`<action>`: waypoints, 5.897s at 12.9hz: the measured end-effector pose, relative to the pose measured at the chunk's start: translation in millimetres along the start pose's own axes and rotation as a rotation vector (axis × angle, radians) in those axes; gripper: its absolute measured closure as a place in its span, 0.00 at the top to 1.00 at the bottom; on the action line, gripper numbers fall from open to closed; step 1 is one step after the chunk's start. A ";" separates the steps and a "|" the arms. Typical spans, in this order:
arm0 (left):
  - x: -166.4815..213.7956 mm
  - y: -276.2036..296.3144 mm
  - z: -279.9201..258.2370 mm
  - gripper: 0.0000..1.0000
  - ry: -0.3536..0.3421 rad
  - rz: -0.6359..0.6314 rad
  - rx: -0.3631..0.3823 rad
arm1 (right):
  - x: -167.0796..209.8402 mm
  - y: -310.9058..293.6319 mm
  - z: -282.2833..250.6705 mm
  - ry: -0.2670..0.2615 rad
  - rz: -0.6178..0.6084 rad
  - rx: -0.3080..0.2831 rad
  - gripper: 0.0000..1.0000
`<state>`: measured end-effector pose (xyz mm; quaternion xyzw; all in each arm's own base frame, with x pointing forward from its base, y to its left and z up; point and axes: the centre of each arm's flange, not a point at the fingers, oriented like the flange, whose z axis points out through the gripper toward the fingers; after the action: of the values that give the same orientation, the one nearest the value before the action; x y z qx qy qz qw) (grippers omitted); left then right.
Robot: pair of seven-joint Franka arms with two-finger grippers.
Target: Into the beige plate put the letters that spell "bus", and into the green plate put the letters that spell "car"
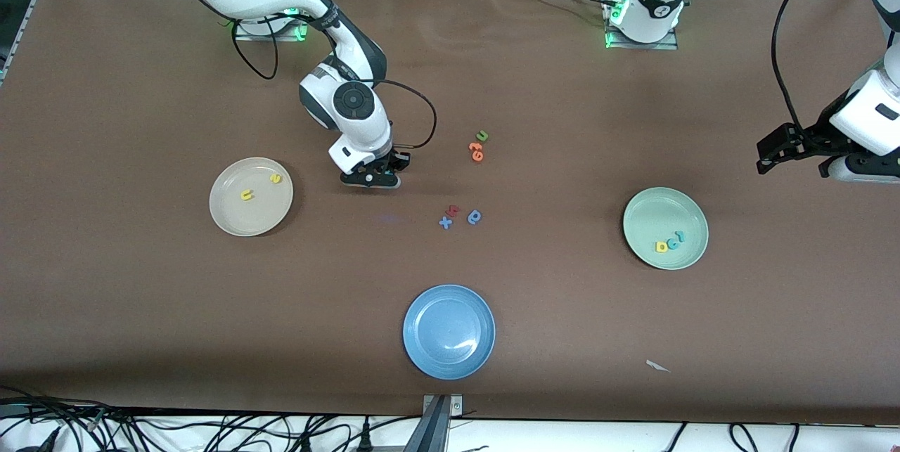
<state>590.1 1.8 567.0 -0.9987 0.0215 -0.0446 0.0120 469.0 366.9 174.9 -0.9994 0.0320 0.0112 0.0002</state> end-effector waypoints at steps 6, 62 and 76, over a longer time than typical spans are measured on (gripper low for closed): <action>-0.2 0.1 0.2 1.00 -0.002 0.000 0.000 | 15.9 9.3 -18.8 0.028 -0.007 -0.017 0.30; -0.5 1.8 1.8 1.00 -0.011 0.003 -0.001 | 130.9 372.2 -386.8 -0.017 -0.214 -0.024 1.00; -0.5 1.9 1.8 1.00 -0.011 0.003 -0.001 | 123.4 381.3 -420.3 -0.041 -0.197 -0.023 1.00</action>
<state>589.7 0.0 565.1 -0.9989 0.0230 -0.0390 0.0118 577.1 -22.0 592.4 -0.9972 -0.0665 0.0319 -0.0097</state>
